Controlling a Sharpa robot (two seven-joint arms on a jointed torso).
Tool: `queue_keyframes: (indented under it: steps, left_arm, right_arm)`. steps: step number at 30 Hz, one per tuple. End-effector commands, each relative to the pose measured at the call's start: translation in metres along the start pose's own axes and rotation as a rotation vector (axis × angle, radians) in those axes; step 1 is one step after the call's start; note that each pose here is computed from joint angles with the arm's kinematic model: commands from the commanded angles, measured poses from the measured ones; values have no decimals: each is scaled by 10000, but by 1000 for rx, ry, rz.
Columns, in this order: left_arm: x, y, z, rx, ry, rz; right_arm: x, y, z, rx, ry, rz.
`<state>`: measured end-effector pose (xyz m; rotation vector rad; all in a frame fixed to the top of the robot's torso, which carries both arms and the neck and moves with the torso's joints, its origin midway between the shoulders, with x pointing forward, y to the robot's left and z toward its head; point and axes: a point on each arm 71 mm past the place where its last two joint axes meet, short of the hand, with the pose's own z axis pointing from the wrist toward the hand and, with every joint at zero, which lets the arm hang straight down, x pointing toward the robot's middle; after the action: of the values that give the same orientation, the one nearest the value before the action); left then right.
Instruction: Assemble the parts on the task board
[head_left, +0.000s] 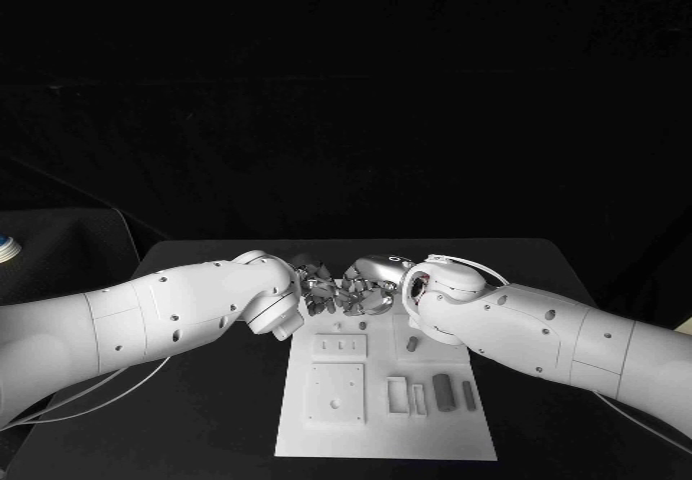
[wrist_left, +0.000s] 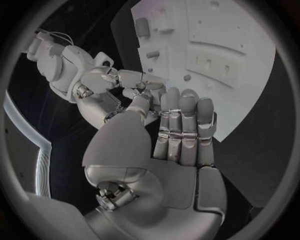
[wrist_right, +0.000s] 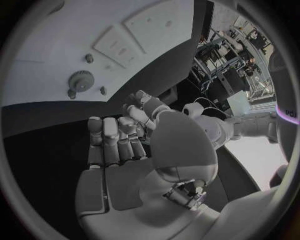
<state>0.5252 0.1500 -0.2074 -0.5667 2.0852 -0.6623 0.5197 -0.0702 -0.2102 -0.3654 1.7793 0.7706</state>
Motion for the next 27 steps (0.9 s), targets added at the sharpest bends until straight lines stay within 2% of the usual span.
queue_keyframes:
  steps: [1,27]
  left_arm:
    - [31,-11,3,0,10,8]
    - [6,0,10,1,-4,-10]
  right_arm:
    - [-7,56,10,-28,6,-7]
    - [-4,50,13,-25,12,-7]
